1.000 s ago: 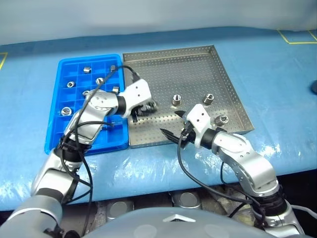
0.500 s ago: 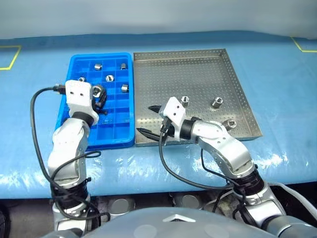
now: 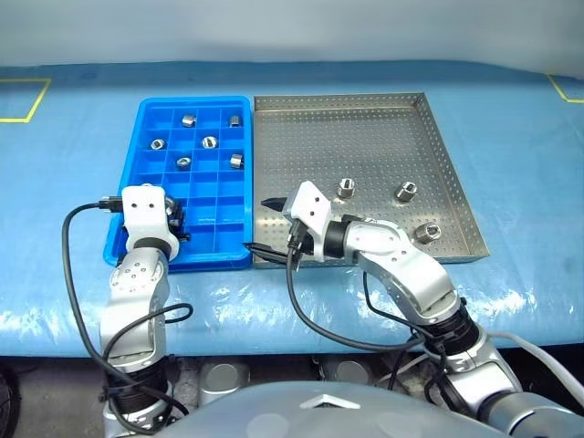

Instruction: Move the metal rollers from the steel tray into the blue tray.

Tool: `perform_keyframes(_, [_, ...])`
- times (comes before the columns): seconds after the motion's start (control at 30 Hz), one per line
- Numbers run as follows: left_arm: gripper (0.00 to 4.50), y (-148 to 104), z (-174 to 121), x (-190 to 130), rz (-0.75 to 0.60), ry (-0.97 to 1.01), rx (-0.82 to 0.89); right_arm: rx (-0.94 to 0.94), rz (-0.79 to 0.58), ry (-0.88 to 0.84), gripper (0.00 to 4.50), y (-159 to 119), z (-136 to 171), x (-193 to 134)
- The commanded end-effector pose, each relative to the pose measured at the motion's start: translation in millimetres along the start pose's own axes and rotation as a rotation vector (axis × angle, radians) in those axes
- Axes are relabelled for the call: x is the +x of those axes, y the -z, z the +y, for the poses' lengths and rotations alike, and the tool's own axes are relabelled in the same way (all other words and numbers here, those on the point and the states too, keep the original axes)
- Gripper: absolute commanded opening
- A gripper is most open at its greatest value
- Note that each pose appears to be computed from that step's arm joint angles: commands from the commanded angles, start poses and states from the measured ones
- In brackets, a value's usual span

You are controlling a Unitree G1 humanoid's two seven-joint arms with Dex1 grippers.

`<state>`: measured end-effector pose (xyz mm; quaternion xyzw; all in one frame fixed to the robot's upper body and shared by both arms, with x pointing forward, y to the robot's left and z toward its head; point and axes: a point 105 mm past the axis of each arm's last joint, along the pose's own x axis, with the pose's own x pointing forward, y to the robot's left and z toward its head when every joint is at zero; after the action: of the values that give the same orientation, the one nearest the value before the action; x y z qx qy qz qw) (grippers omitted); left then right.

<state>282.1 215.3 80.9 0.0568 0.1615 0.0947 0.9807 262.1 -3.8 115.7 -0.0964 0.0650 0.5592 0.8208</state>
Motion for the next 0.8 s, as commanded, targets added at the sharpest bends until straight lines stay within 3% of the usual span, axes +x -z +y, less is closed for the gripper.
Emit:
perform_keyframes(0.03, [2.71,-8.2,-0.4,0.4,-0.019,0.004,-0.008,-0.021,-0.053,0.037,4.5,-11.6,-2.9,-6.0])
perform_keyframes(0.2, [4.38,-30.8,-13.4,2.3,-0.103,0.084,-0.035,0.0,-0.058,0.084,4.5,-10.0,-7.5,-14.3])
perform_keyframes(0.23, [4.48,-35.0,-15.7,2.4,-0.12,0.101,-0.038,0.003,-0.058,0.091,4.5,-9.6,-8.2,-15.6])
perform_keyframes(0.4, [4.48,-78.1,-44.1,0.9,-0.287,0.316,-0.024,0.03,-0.034,0.197,4.5,-1.4,-21.9,-38.0])
perform_keyframes(0.53, [4.48,-97.5,-71.8,5.2,-0.329,0.502,0.008,0.028,0.034,0.291,4.5,14.1,-32.7,-59.1])
perform_keyframes(0.67, [4.48,-106.3,-102.3,16.6,-0.328,0.637,0.104,0.042,0.057,0.41,4.5,25.9,-46.1,-77.8])
perform_keyframes(0.8, [4.48,-114.3,-140.2,24.9,-0.342,0.783,0.19,0.071,-0.014,0.482,4.5,23.9,-49.1,-84.1])
